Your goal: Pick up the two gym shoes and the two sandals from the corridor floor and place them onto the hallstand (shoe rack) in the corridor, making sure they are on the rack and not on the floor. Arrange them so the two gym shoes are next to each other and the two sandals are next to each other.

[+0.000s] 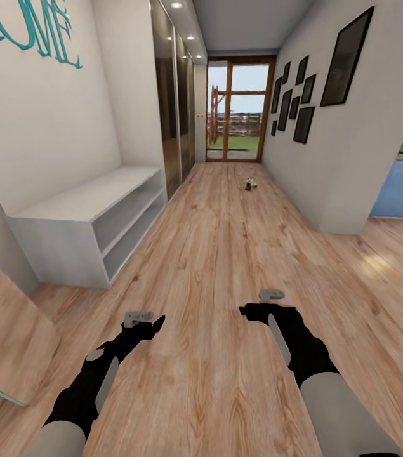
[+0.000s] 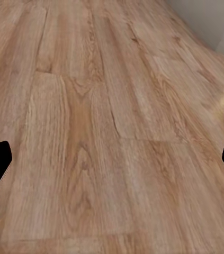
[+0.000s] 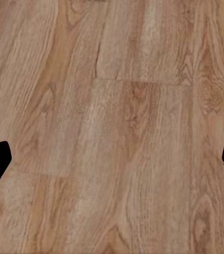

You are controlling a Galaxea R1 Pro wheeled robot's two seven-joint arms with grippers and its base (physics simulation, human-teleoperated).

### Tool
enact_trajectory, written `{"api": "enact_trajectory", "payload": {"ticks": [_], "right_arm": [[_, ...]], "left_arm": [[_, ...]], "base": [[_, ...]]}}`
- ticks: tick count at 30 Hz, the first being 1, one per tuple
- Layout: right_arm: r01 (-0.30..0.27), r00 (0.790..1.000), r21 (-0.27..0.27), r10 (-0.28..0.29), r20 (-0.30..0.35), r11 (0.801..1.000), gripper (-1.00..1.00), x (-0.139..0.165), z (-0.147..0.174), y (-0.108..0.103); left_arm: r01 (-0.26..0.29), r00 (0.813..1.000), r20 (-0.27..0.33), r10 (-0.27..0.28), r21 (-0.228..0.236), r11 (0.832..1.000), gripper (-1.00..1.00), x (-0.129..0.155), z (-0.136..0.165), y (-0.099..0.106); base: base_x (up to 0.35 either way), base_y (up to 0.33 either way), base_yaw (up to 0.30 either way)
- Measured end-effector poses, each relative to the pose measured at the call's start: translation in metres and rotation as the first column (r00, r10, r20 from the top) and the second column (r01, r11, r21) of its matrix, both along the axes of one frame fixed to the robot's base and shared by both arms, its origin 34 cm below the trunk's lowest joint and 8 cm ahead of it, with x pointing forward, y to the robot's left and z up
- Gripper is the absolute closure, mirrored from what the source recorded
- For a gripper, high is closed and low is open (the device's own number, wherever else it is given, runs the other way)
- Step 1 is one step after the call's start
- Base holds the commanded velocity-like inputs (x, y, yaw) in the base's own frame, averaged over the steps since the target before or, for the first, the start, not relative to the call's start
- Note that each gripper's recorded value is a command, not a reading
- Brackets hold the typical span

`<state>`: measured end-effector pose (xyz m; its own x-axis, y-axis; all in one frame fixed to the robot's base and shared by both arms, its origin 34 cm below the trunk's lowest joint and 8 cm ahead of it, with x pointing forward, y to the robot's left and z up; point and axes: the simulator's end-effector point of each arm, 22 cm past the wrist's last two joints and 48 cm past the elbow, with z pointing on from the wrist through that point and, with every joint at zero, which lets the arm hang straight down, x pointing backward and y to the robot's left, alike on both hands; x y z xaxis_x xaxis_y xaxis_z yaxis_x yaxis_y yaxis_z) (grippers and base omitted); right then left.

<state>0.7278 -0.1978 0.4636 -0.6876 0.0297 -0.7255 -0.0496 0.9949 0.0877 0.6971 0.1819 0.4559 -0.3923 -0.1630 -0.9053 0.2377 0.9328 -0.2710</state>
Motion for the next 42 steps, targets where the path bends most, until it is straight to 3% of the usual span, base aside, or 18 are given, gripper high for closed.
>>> {"api": "enact_trajectory", "payload": {"ticks": [42], "right_arm": [[0.0, 1.0, 0.001, 0.0, 0.017, 1.0, -1.0, 0.001, 0.011, 0.0]], "left_arm": [[0.001, 1.0, 0.016, -0.001, 0.0, 1.0, -1.0, 0.001, 0.01, 0.0]], "base": [[0.348, 0.0, 0.0]]}}
